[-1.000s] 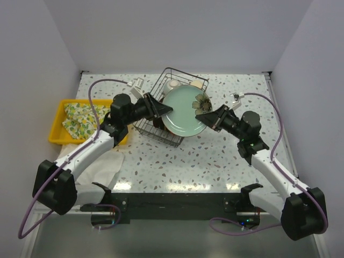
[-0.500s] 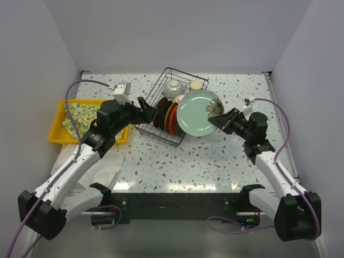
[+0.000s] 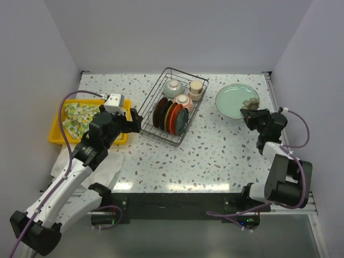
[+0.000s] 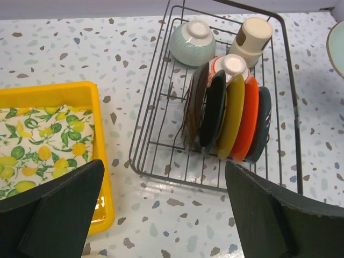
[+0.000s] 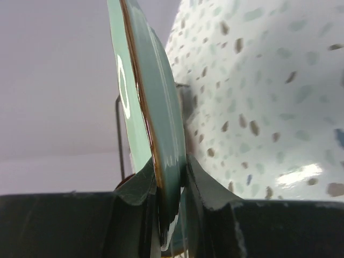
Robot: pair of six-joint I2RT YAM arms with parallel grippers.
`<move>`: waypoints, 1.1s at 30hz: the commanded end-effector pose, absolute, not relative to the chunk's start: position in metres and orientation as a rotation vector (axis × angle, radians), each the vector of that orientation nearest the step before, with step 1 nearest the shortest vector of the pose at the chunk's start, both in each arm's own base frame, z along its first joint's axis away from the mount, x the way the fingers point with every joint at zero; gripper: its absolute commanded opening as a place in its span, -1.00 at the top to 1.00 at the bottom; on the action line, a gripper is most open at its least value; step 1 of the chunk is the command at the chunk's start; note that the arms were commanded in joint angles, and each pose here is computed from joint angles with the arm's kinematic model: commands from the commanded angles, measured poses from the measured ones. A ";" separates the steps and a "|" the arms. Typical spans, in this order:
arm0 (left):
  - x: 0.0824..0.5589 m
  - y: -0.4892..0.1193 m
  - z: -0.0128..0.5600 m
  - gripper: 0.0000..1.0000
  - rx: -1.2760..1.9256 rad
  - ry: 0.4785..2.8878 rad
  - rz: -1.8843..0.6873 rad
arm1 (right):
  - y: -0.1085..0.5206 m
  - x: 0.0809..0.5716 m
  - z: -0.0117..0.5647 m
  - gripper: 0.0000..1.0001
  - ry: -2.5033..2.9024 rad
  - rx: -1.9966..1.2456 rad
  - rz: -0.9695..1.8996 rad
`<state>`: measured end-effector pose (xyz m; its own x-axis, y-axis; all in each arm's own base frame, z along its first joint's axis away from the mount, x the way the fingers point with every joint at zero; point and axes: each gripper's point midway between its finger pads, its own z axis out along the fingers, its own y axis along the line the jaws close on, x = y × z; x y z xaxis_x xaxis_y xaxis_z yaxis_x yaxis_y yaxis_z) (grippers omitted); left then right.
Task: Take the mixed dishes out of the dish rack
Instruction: Place the plate at the center of the board.
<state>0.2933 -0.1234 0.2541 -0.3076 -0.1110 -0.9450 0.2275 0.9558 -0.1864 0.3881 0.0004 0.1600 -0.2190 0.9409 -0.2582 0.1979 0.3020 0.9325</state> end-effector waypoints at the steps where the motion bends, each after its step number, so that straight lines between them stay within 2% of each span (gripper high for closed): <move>1: 0.292 -0.109 0.255 -1.00 0.105 1.828 -0.247 | -0.025 0.420 0.197 1.00 1.514 0.956 0.955; 11: 0.291 -0.112 0.248 -1.00 0.116 1.841 -0.258 | -0.040 0.462 0.132 1.00 1.550 1.038 1.012; 23: 0.290 -0.116 0.240 -0.99 0.119 1.872 -0.278 | -0.054 0.438 0.079 1.00 1.648 1.142 0.910; 28: 0.292 -0.120 0.238 -0.99 0.127 1.881 -0.292 | -0.055 0.423 0.062 0.46 1.724 1.166 0.846; 32: 0.290 -0.120 0.237 -0.99 0.128 1.887 -0.297 | -0.058 0.410 0.058 -0.25 1.818 1.166 0.764; 33: 0.290 -0.120 0.237 -0.99 0.127 1.887 -0.298 | -0.059 0.410 0.059 -0.34 1.846 1.135 0.735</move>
